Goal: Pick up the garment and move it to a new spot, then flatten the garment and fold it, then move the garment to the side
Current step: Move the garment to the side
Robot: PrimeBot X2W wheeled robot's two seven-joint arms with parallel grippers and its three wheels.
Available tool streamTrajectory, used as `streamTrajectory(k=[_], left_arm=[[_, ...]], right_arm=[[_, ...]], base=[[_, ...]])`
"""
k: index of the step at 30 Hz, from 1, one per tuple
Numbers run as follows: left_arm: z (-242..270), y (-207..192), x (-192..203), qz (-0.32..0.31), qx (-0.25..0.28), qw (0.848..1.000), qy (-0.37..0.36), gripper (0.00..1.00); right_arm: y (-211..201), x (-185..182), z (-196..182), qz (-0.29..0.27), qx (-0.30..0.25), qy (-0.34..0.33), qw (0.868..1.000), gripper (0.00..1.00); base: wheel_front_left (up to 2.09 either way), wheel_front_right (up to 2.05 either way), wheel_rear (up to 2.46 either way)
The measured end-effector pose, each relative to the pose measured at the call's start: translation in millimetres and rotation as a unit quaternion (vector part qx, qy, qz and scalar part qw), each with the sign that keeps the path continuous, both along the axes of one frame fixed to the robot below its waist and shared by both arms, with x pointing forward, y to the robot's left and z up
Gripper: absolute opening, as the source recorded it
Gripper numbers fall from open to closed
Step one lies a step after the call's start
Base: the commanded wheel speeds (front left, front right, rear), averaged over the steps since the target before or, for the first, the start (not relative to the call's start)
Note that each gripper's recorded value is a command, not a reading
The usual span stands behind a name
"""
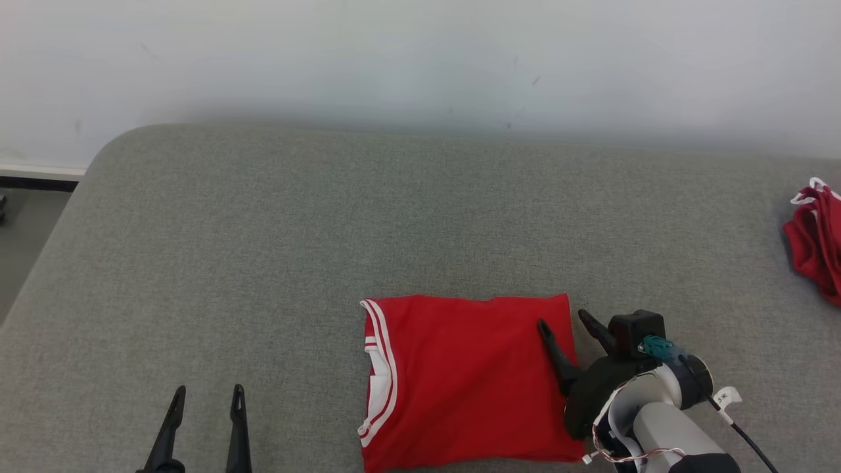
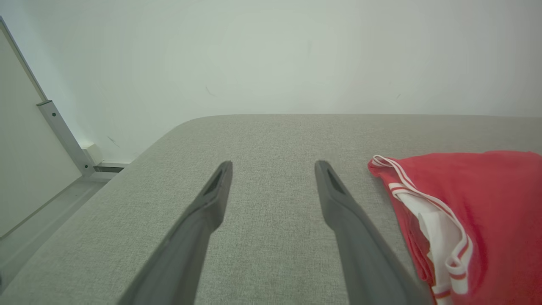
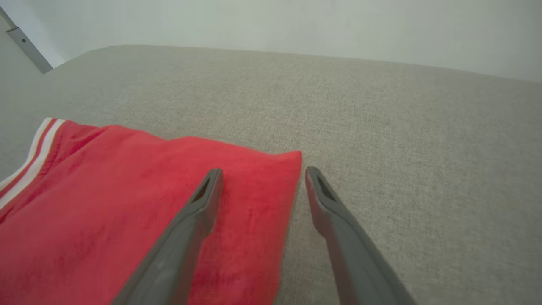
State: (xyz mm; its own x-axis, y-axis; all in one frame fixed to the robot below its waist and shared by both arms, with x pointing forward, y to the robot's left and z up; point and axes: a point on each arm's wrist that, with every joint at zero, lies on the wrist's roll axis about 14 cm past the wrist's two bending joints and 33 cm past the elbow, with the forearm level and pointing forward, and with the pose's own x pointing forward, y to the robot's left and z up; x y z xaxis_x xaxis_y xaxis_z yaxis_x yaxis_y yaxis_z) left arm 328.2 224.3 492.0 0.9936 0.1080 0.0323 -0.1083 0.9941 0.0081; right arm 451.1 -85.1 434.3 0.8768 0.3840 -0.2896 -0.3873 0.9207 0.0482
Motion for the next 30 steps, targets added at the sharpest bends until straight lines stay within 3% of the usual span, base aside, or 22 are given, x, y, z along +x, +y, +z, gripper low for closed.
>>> streamTrajectory(k=[12, 13, 14, 15, 30], left_arm=[[-1, 2, 3, 0.006, 0.002, 1.0, 0.002, 1.0], [-1, 2, 3, 0.006, 0.002, 1.0, 0.002, 1.0], [-1, 2, 4, 0.005, 0.001, 1.0, 0.002, 1.0], [-1, 1, 4, 0.005, 0.001, 1.0, 0.002, 1.0], [3, -18, 30, -0.028, 0.001, 1.0, -0.007, 1.0]], right_arm=[[13, -19, -42, -0.011, 0.033, 0.094, 0.995, 1.0], [15, -20, -42, -0.012, 0.042, 0.099, 0.994, 0.41], [17, -21, -42, -0.016, 0.053, 0.104, 0.993, 0.14], [19, -22, -42, -0.017, 0.059, 0.109, 0.992, 0.0], [-33, 19, 7, -0.018, 0.018, 0.028, 0.999, 0.0]], base=[[0.0, 0.0, 0.0], [0.0, 0.0, 0.0], [0.0, 0.0, 0.0], [0.0, 0.0, 0.0], [0.0, 0.0, 0.0]])
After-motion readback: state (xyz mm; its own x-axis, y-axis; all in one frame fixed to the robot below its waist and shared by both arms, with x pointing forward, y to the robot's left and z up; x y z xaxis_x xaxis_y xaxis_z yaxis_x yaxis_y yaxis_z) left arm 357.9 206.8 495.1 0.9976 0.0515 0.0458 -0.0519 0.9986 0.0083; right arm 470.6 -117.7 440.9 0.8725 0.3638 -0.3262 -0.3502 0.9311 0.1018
